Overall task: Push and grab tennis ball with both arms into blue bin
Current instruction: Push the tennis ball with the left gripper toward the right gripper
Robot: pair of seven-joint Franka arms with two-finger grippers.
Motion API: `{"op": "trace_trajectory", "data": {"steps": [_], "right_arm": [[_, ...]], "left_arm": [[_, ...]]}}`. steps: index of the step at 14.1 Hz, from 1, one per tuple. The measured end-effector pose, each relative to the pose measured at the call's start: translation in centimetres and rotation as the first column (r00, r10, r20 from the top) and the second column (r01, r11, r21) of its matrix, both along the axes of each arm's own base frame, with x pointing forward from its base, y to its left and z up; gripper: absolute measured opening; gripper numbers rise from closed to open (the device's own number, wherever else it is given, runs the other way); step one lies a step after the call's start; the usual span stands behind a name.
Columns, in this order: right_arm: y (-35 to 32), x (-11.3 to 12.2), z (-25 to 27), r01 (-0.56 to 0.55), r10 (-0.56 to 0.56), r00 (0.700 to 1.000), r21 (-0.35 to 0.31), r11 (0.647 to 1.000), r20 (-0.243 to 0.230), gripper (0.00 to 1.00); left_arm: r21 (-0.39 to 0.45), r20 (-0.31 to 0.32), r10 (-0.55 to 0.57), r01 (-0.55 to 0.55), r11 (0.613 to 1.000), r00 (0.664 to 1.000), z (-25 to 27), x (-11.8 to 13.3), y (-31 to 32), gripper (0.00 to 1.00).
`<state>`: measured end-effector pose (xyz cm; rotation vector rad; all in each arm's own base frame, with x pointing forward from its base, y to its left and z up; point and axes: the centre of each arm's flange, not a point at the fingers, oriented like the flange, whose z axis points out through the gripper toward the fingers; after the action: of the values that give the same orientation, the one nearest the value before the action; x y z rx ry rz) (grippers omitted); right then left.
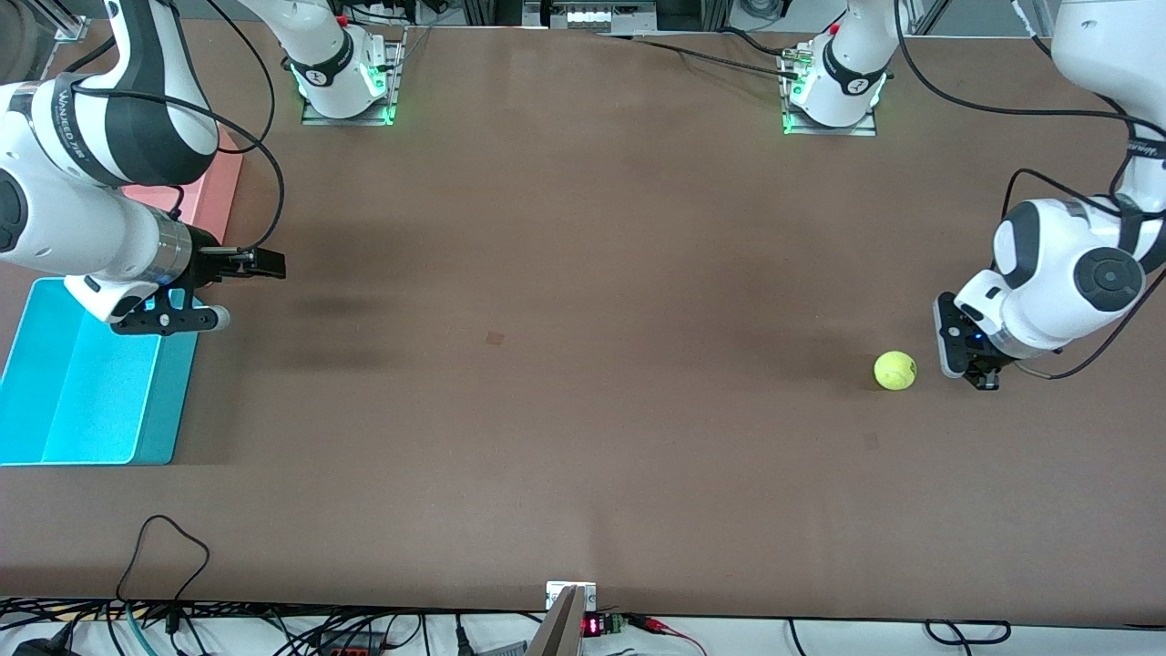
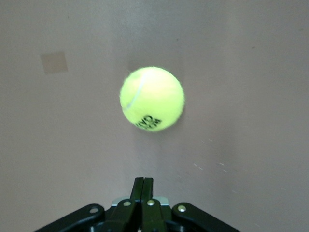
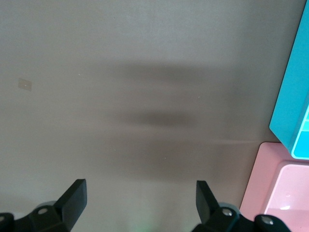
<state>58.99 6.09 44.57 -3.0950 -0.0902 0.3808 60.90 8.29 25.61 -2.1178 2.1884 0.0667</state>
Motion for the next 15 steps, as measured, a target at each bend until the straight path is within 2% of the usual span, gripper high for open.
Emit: {"op": "trace_trajectory", "data": {"steps": [5,15], "right_arm": [[0.1,0.0,-3.9,0.002,-0.002,1.000,0.001,1.000,0.019,1.00],[0.5,-1.2,-7.3,-0.005,0.005,1.000,-0.003,1.000,-0.006,1.00]], "left_arm": [[-0.014,0.024,-0.036,0.036,0.999,0.999,-3.4,0.0,0.0,0.01],[-0.013,0.015,-0.021,0.021,1.000,1.000,-4.2,-0.3,1.4,0.01]]}}
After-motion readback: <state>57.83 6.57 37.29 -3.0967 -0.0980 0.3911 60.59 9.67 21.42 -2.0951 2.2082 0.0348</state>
